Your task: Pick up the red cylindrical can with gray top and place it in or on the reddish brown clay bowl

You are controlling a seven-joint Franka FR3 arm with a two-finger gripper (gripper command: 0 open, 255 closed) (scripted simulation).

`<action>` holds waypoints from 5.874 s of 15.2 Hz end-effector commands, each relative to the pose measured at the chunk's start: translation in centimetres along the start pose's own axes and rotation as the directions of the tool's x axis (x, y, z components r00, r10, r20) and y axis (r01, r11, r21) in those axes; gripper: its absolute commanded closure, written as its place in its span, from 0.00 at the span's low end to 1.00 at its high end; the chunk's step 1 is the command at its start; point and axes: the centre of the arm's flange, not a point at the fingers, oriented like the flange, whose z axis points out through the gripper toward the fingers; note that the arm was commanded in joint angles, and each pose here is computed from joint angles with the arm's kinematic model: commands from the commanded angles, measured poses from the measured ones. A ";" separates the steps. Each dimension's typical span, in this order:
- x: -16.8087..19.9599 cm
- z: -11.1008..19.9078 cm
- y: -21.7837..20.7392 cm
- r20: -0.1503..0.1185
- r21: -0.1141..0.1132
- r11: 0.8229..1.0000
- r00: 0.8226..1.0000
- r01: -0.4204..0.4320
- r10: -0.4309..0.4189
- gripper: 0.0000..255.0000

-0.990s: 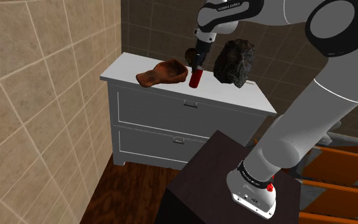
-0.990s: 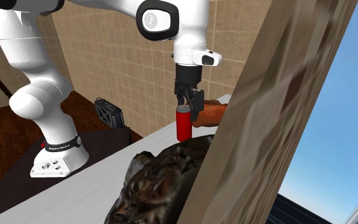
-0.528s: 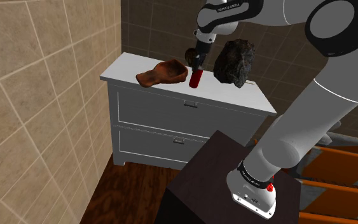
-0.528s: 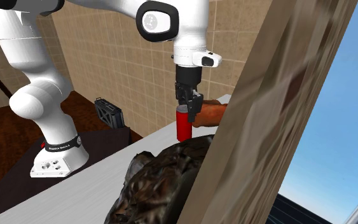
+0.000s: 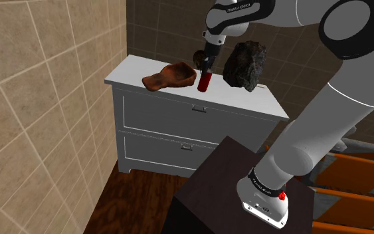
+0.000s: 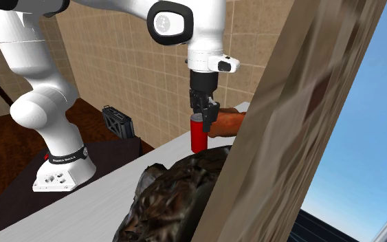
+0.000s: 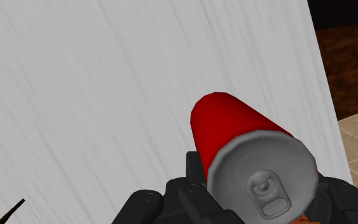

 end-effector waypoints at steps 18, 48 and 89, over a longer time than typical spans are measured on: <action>-0.1 -9.0 -0.1 0.000 0.000 1.000 1.000 0.000 0.000 1.00; 15.3 -19.8 -9.0 0.000 0.000 1.000 1.000 0.000 0.000 1.00; 15.4 -15.1 -8.8 0.000 0.000 1.000 1.000 0.000 0.000 0.00</action>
